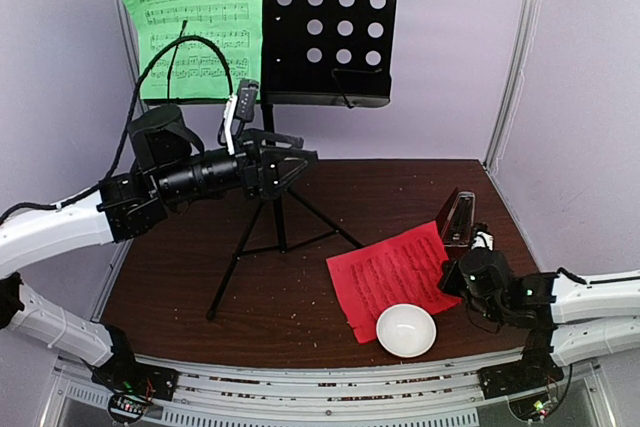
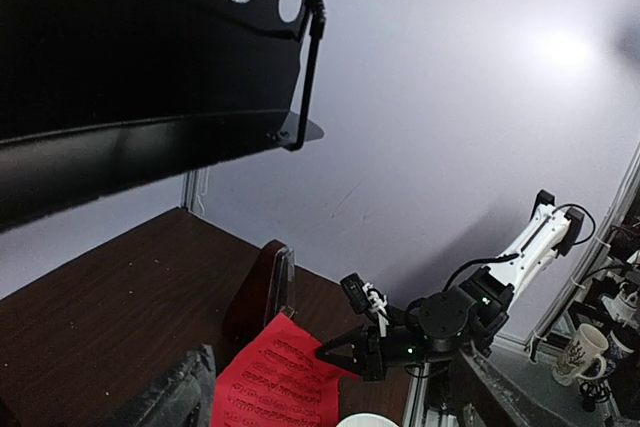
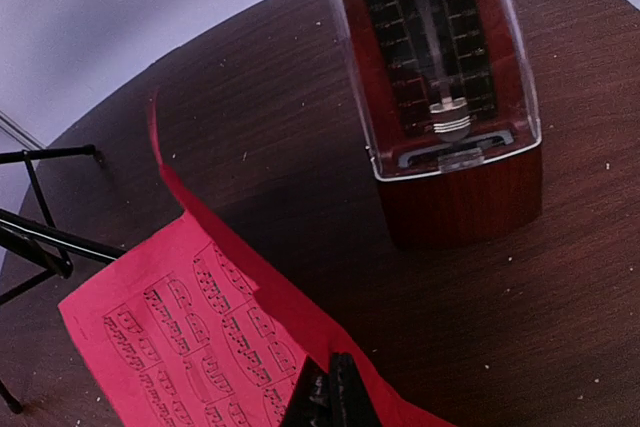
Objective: Pack up the instrument practice props
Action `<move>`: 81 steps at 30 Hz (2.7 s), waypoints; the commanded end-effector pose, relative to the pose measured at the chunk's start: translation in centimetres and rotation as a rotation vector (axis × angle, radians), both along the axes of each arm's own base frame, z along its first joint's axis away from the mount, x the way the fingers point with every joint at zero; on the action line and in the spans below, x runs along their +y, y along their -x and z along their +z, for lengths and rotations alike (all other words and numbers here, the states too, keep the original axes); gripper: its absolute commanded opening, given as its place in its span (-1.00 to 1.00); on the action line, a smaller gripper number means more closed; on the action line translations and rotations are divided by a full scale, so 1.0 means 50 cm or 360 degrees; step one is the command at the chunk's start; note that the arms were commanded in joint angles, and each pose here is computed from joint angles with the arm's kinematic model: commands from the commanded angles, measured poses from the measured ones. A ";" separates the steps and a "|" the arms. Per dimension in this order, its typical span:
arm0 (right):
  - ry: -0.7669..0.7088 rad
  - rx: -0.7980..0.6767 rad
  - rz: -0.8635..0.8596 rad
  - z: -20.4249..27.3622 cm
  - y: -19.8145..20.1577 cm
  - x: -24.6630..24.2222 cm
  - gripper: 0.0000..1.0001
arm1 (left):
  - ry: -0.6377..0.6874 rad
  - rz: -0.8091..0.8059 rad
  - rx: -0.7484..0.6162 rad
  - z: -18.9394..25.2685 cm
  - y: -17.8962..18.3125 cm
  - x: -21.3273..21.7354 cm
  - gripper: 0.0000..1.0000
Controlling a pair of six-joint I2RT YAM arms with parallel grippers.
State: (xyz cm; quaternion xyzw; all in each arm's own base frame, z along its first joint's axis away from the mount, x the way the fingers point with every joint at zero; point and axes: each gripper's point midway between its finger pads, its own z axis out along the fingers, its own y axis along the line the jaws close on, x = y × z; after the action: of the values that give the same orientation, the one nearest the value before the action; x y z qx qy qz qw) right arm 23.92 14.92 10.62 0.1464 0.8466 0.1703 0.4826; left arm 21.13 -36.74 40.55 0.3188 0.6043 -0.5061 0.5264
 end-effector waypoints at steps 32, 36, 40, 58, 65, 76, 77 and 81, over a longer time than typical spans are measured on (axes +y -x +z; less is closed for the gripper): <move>0.0141 -0.0013 -0.0067 0.042 -0.009 -0.020 -0.09 | -0.0267 0.0490 0.0452 -0.317 -0.072 0.217 0.77; -0.0030 -0.0144 -0.0005 0.091 -0.005 -0.013 0.15 | -0.0305 0.0578 0.0486 -0.345 -0.092 0.246 0.77; -0.0210 -0.0294 0.0144 0.144 0.007 0.010 0.39 | -0.0350 0.0641 0.0518 -0.374 -0.122 0.266 0.78; -0.0496 -0.0534 0.0429 0.221 0.034 0.060 0.72 | -0.0300 0.0383 0.0554 -0.401 -0.181 0.207 -0.19; -0.0471 -0.0507 0.0505 0.217 0.029 0.091 0.72 | -0.0338 0.0340 0.0522 -0.406 -0.195 0.190 -0.69; -0.0423 -0.0502 0.0573 0.218 0.022 0.118 0.75 | -0.0291 0.0664 0.0486 -0.400 -0.236 0.239 -1.00; -0.0421 -0.0502 0.0574 0.219 0.020 0.120 0.76 | -0.0251 0.0671 0.0490 -0.393 -0.240 0.238 -1.00; -0.0430 -0.0505 0.0601 0.220 0.018 0.132 0.76 | -0.0153 0.0666 0.0480 -0.370 -0.252 0.222 -1.00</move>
State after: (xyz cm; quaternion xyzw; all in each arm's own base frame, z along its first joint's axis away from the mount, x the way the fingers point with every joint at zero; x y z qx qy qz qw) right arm 22.71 20.80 19.43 0.0257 0.7626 0.3682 0.5313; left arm 31.35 -25.85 17.49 0.1919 0.7942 -0.3726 0.4400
